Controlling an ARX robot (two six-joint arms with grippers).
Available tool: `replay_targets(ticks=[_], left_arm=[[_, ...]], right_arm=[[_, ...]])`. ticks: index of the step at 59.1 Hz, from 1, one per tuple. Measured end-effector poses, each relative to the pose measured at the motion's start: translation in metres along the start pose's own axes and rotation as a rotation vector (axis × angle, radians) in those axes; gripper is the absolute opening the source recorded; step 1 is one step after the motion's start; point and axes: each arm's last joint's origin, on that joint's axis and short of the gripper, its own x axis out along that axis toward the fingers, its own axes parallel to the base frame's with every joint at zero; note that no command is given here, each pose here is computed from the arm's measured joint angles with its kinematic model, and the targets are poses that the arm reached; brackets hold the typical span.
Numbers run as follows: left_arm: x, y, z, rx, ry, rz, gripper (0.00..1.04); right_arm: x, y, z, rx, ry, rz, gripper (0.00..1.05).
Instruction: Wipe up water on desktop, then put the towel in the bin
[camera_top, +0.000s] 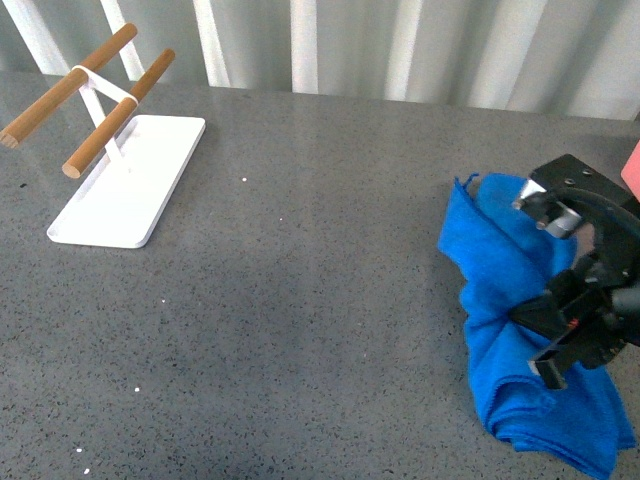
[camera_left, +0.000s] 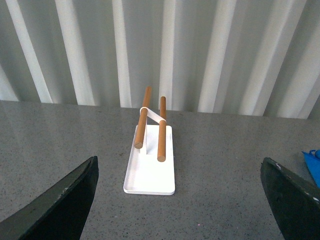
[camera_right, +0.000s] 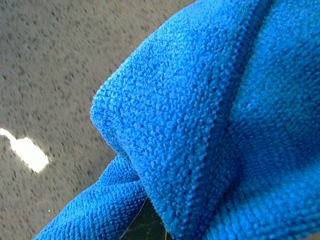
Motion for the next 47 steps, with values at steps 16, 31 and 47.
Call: replay_targets(ticks=[16, 31, 47], left_arm=[[0.0, 0.0, 0.0, 0.0, 0.0, 0.0, 0.98], [0.0, 0.0, 0.0, 0.0, 0.0, 0.0, 0.98], [0.0, 0.0, 0.0, 0.0, 0.0, 0.0, 0.98]], right_arm=[[-0.012, -0.036, -0.007, 0.028, -0.001, -0.09, 0.05], [-0.012, -0.047, 0.027, -0.026, -0.051, -0.152, 0.05], [-0.07, -0.07, 0.098, -0.054, -0.223, -0.268, 0.05]])
